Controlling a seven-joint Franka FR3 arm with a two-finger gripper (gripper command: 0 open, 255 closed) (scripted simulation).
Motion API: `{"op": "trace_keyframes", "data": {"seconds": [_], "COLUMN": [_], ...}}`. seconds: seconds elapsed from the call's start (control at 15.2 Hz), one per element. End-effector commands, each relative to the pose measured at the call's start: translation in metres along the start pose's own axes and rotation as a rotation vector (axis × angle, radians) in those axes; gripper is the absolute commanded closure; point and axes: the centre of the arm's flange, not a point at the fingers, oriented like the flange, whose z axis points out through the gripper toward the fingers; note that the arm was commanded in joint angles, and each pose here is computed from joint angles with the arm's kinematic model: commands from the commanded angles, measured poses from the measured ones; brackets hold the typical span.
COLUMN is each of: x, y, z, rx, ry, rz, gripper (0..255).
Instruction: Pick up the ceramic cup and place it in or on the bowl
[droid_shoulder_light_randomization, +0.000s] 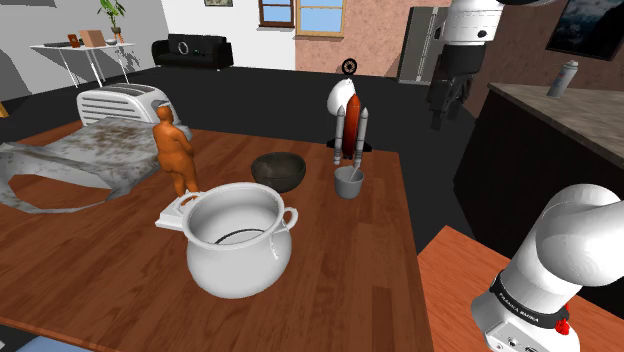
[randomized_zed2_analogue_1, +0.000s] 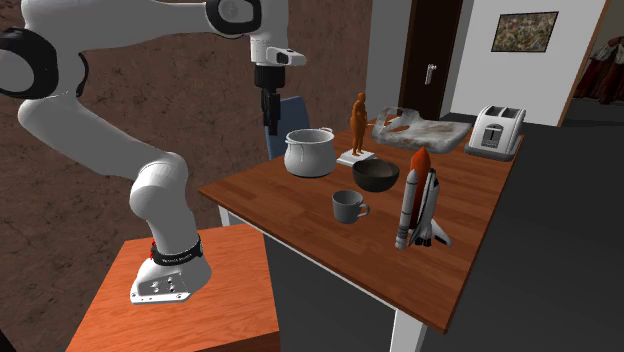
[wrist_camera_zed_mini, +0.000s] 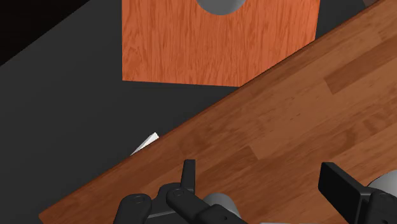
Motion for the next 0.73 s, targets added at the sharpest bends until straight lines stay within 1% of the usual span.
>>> {"op": "trace_keyframes", "data": {"seconds": [0.0,0.66], "x": [0.000,0.100], "y": [0.000,0.030], "z": [0.000,0.087], "rx": [0.000,0.073], "ry": [0.000,-0.012], "rz": [0.000,0.054], "gripper": [0,0]}}
